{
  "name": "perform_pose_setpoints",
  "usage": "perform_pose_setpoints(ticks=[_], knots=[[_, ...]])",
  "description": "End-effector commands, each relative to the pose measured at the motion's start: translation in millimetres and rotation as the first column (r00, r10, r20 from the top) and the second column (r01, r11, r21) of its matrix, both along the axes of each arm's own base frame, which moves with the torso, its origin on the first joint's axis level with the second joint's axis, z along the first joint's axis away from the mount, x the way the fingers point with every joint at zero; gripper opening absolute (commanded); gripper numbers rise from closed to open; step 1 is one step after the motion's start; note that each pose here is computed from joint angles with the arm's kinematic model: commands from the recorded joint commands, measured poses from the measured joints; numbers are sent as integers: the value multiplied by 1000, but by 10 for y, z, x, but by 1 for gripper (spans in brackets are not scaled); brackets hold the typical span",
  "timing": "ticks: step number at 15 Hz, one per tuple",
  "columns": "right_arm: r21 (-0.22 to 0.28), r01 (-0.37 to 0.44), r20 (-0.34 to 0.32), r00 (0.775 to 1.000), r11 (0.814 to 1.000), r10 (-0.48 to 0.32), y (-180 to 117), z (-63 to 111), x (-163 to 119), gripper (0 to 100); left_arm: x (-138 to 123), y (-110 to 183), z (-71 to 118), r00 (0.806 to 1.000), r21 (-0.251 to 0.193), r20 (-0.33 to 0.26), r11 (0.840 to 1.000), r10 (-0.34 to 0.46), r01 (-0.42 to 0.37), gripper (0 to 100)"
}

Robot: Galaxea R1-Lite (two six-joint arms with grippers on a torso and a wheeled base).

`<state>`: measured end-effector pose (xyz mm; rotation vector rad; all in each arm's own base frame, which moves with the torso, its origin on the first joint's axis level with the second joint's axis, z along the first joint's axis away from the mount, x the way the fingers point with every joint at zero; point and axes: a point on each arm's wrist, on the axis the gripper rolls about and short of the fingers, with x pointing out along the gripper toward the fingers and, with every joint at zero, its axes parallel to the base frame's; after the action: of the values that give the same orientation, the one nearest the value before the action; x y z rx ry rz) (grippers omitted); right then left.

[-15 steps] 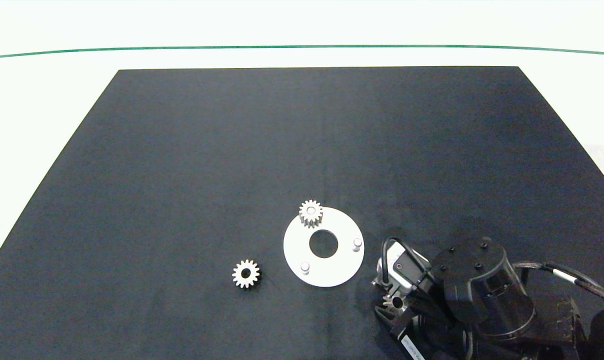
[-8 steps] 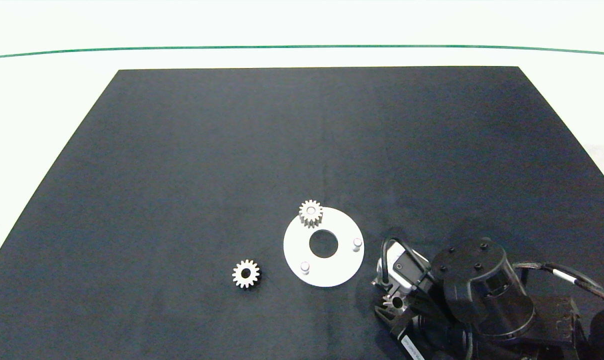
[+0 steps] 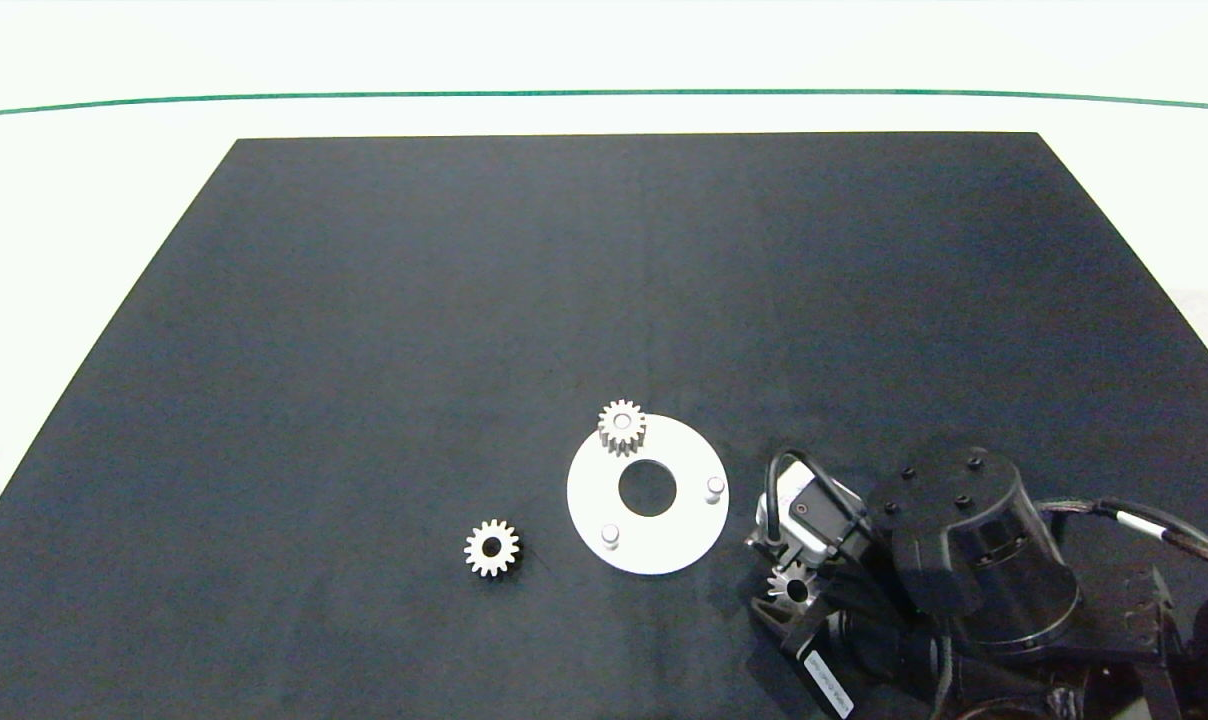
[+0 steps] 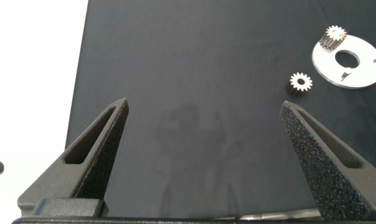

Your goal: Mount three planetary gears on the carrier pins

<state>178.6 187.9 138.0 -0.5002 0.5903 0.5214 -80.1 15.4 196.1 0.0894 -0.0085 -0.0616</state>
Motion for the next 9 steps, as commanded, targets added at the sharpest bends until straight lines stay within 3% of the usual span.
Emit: perform_pose_setpoints(ticks=[1,5,9], knots=[[54,-8,51,999,999,5,-7,239,-29,10,1,1,-3,1000,1,-4,1000,1,-1,100],[100,-7,100,995,995,-3,90,554,80,10,4,-1,-1,1000,0,-6,1000,2,-2,100],[104,-6,103,995,995,-5,224,562,201,10,-11,1,17,1000,-2,6,1000,2,-2,100]])
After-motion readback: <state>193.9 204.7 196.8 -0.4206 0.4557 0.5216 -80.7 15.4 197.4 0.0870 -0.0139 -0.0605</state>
